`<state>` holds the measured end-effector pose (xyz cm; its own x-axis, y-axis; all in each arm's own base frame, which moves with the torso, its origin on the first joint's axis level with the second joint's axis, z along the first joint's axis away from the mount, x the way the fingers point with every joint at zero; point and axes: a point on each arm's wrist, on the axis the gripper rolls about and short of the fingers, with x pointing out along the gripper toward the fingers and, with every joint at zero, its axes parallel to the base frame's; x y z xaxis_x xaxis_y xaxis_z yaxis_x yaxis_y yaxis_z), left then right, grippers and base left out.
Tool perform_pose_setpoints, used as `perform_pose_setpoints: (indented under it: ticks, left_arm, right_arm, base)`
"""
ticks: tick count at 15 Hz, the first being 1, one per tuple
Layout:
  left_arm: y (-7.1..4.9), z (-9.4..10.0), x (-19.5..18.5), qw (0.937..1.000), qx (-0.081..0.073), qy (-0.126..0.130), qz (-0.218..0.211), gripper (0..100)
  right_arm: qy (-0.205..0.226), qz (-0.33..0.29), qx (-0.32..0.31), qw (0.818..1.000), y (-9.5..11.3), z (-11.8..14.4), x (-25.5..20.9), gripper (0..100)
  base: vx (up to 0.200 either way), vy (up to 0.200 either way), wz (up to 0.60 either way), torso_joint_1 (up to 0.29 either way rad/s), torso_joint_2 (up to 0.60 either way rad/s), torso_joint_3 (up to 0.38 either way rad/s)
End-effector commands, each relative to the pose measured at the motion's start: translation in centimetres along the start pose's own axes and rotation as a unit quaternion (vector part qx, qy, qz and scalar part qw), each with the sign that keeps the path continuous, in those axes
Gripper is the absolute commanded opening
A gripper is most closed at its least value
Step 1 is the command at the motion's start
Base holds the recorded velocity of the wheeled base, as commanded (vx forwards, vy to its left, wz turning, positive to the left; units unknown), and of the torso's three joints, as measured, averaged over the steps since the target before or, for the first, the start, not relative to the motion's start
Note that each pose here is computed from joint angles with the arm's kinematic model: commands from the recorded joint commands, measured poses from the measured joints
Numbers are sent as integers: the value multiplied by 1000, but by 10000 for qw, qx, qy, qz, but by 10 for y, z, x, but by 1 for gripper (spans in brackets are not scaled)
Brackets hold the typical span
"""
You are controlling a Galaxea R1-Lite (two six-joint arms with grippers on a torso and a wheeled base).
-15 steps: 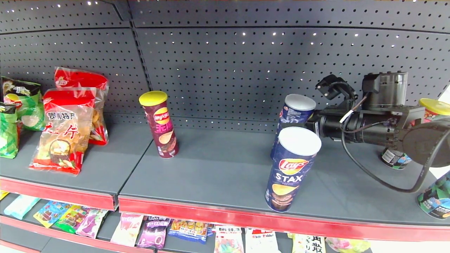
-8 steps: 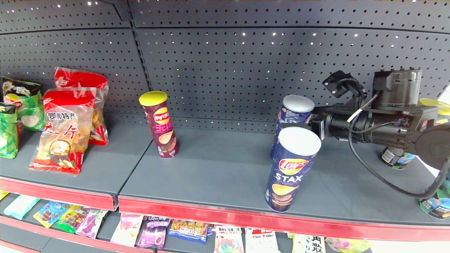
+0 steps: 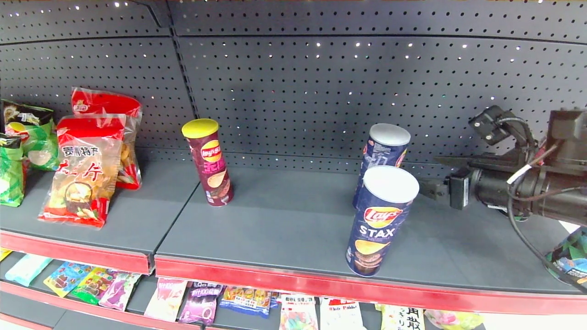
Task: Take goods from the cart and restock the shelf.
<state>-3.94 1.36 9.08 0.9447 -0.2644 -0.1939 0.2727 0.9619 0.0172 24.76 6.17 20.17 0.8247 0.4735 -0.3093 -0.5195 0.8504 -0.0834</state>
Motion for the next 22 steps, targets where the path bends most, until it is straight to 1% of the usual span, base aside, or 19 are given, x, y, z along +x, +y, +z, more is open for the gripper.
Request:
perform_pose_setpoints:
  ticks: [1,4,6,8,10,12,14,16,18,20,22]
  left_arm:
    - [0,0,0,10000,-4,5,3,100]
    - [0,0,0,10000,-4,5,10,100]
    - [0,0,0,10000,4,5,10,100]
    - [0,0,0,10000,3,-2,11,100]
    - [0,0,0,10000,3,-10,11,100]
    - [0,0,0,10000,-5,-18,11,100]
    - [0,0,0,10000,5,5,-12,100]
    - [0,0,0,10000,7,12,-43,100]
    - [0,0,0,10000,-1,19,-97,100]
    - [0,0,0,9999,0,27,-120,100]
    - [0,1,1,9999,0,58,-120,100]
  right_arm:
    - [16,-149,70,9999,-1,-10,-22,100]
    - [113,113,115,9998,9,-28,-40,100]
    - [195,145,105,9996,14,-37,-46,100]
    - [195,198,108,9996,19,-43,-55,100]
    - [199,419,101,9989,28,-52,-65,100]
    - [162,395,62,9991,35,-61,-79,100]
    - [-36,104,-65,9999,48,-70,-105,100]
    - [-199,-206,-102,9995,54,-80,-124,100]
    - [-536,-345,-86,9979,59,-84,-143,100]
    - [-669,-568,-96,9961,63,-91,-161,100]
    - [-649,-930,-32,9935,69,-92,-185,100]
  base:
    - [0,0,0,0,0,0]
    - [0,0,0,0,0,0]
    - [0,0,0,0,0,0]
    - [0,0,0,0,0,0]
    - [0,0,0,0,0,0]
    - [0,0,0,0,0,0]
    - [0,0,0,0,0,0]
    - [0,0,0,0,0,0]
    - [0,0,0,0,0,0]
    - [0,0,0,0,0,0]
    - [0,0,0,0,0,0]
